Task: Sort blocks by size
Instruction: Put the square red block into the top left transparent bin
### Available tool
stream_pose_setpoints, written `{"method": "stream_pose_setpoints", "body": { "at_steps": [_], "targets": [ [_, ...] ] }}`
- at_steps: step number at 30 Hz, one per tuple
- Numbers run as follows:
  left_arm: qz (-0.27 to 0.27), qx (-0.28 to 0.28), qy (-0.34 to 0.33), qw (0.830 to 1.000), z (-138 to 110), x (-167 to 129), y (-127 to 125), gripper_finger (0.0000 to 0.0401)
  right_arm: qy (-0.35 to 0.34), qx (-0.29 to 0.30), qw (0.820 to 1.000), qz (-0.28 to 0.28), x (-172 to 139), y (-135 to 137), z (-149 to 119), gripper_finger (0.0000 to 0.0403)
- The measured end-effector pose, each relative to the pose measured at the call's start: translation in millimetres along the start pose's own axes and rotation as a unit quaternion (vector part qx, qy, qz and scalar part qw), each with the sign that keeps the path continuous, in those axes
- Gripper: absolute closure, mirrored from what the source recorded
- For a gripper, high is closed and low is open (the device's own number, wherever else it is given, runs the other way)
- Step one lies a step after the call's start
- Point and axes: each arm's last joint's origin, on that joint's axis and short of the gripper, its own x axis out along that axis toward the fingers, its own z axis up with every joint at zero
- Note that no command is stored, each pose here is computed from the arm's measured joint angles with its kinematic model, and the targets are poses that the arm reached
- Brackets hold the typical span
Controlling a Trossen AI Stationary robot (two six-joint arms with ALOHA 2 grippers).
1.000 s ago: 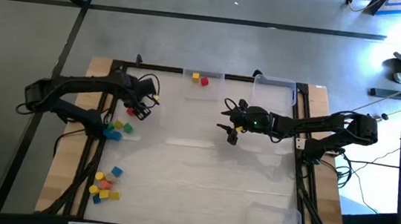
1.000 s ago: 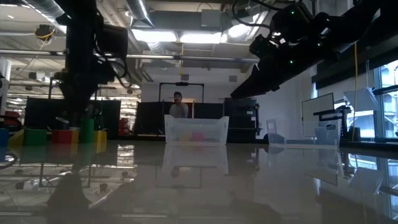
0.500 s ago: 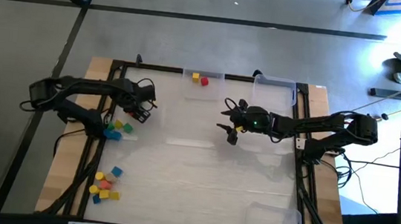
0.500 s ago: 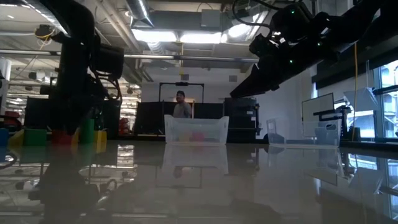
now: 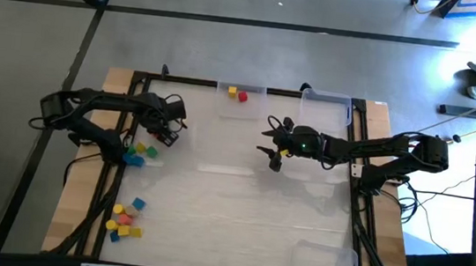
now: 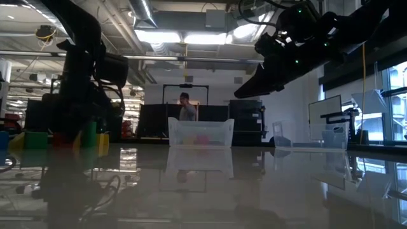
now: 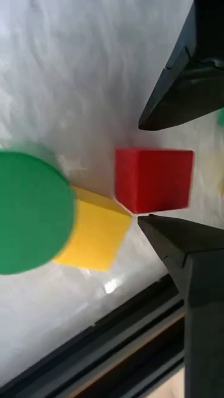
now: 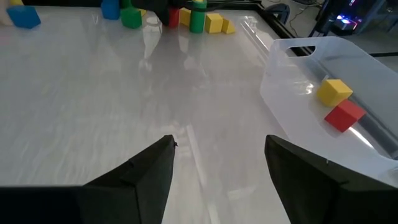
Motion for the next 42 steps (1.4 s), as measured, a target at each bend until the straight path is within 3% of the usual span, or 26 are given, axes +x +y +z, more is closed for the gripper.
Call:
{"method": "stream_pose_setpoints", "body": {
  "at_steps": [10, 19, 28, 32, 37, 42],
  "targets": [
    [0.001, 0.026, 0.001, 1.000, 3.9, 5.3, -2.4, 0.0185, -0.003, 0.001, 1.000, 0.000, 0.0, -0.1, 0.6, 0.0152],
    [-0.005, 0.042, 0.008, 0.999, 5.5, 7.3, -4.6, 0.0286, 0.002, 0.000, 1.000, 0.000, 0.0, 0.0, -0.4, 0.0152],
    [-0.012, 0.074, -0.012, 0.997, 6.9, -15.7, -9.8, 0.0285, -0.001, -0.002, 1.000, 0.000, 0.0, 0.0, 0.3, 0.0152],
    [-0.053, 0.086, -0.042, 0.994, 9.6, -40.0, -16.2, 0.0278, 0.001, -0.002, 1.000, 0.000, -0.1, 0.0, -0.1, 0.0152],
    [-0.131, 0.127, -0.123, 0.975, 16.2, -75.7, -27.3, 0.0282, -0.001, -0.002, 1.000, 0.000, -0.1, 0.0, 0.3, 0.0152],
    [-0.188, 0.160, -0.250, 0.936, 30.8, -94.7, -39.2, 0.0273, -0.002, 0.002, 1.000, 0.000, -0.1, 0.0, 0.4, 0.0152]
  ]
}}
